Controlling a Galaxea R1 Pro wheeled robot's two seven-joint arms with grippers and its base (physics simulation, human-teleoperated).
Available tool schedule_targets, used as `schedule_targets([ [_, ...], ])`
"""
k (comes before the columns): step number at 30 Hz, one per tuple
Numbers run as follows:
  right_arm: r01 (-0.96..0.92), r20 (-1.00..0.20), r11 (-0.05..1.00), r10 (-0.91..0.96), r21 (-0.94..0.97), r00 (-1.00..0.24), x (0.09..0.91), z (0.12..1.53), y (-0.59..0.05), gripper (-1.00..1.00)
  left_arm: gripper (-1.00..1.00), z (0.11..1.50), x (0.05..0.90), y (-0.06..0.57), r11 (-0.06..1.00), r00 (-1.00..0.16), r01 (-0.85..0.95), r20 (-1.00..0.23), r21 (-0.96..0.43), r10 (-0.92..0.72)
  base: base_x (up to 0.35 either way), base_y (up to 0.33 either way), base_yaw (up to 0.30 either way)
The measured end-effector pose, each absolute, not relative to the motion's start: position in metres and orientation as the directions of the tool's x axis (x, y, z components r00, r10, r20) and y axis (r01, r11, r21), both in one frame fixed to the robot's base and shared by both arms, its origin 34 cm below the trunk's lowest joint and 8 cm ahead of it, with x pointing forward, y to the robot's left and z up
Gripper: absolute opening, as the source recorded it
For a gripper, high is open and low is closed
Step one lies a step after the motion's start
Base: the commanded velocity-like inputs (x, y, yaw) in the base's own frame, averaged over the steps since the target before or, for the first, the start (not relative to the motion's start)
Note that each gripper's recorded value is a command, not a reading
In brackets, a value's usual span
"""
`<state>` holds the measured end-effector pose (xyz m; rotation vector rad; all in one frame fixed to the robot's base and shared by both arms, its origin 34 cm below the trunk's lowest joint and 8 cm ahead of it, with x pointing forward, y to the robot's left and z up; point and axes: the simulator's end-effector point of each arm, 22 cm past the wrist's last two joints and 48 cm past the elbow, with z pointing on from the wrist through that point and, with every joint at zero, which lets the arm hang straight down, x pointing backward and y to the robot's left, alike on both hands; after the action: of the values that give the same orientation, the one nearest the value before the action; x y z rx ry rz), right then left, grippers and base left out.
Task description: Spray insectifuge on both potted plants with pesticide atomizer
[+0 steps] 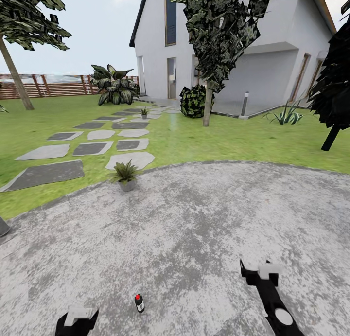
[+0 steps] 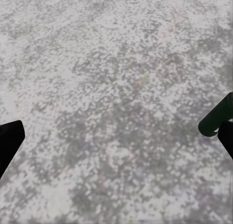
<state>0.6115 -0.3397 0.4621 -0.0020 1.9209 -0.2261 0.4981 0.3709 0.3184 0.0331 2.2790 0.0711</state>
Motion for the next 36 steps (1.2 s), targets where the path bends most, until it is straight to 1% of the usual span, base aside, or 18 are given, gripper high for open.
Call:
schedule_targets([
  [7, 0.108, -0.907, 0.98, -0.109, -0.166, -0.406, 0.604, 0.442, -0.344, 1.0, 1.0, 0.318, 0.497, 0.371, 0.998, -0.651, -0.002, -0.758, 0.062, 0.046, 0.0, 0.0, 0.0],
  [21, 0.113, -0.91, 0.979, -0.114, -0.172, -0.399, 0.604, 0.443, -0.345, 1.0, 1.0, 0.317, 0.498, 0.361, 0.999, -0.651, 0.012, -0.758, 0.043, 0.04, 0.0, 0.0, 0.004],
  [36, 0.11, -0.878, 0.978, -0.109, -0.18, -0.466, 0.585, 0.413, -0.349, 1.0, 1.0, 0.314, 0.494, 0.367, 0.998, -0.652, 0.001, -0.757, 0.057, 0.044, 0.0, 0.0, 0.194],
])
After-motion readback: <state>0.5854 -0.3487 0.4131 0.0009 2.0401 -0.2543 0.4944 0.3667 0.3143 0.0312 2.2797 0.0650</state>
